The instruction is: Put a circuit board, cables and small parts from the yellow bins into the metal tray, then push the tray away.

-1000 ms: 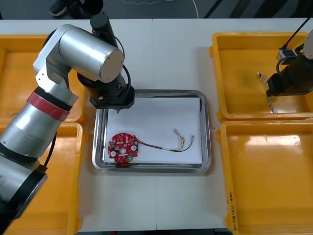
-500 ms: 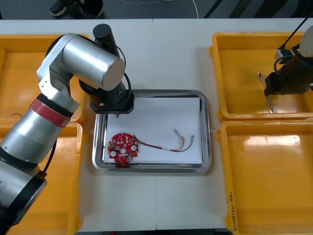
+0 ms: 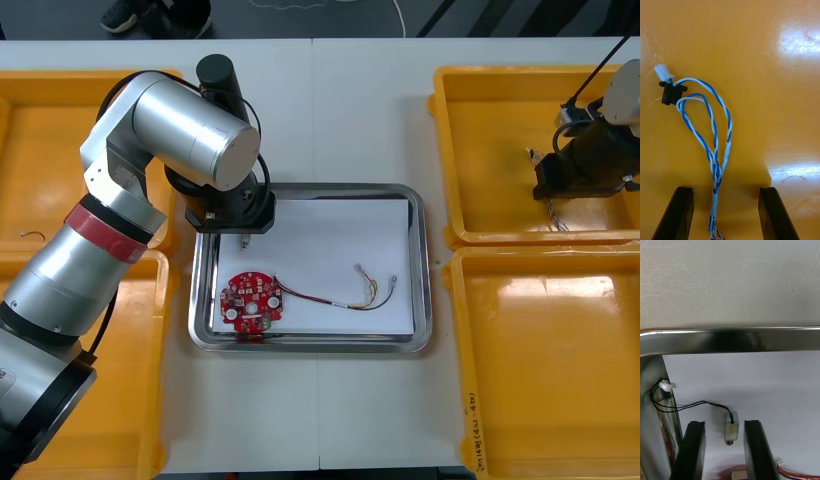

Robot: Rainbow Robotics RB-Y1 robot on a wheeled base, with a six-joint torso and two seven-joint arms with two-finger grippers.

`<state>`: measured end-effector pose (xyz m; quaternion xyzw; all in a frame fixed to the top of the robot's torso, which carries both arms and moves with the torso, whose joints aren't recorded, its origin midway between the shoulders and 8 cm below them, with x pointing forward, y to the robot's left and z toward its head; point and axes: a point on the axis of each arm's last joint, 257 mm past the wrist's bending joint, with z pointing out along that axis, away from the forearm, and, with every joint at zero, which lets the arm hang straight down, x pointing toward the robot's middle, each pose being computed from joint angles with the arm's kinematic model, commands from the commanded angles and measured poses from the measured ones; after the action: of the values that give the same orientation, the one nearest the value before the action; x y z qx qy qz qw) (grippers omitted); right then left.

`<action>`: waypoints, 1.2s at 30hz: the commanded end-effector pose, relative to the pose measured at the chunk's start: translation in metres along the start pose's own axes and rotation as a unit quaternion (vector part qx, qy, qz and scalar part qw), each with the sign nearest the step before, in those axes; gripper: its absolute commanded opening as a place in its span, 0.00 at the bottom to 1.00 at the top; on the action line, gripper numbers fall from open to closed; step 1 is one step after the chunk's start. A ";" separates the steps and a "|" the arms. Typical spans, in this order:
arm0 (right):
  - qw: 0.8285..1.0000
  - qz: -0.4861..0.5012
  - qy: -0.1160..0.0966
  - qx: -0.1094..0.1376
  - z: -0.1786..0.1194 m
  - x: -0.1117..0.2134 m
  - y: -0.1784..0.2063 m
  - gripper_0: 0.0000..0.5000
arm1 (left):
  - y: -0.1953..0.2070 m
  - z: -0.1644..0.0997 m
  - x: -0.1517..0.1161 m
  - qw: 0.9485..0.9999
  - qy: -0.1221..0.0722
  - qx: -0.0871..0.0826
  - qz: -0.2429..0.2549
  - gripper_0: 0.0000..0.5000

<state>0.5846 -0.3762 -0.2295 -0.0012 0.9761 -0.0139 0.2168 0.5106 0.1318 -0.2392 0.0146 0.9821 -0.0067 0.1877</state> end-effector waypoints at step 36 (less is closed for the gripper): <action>1.000 -0.003 -0.001 -0.025 -0.033 -0.026 0.016 0.00 | 0.051 -0.146 -0.040 0.991 -0.127 0.028 -0.038 1.00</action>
<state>0.5782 -0.3643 -0.2286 -0.0013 0.9816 0.0018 0.1908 0.4955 0.1550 -0.1092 0.0273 0.9556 -0.0427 0.2902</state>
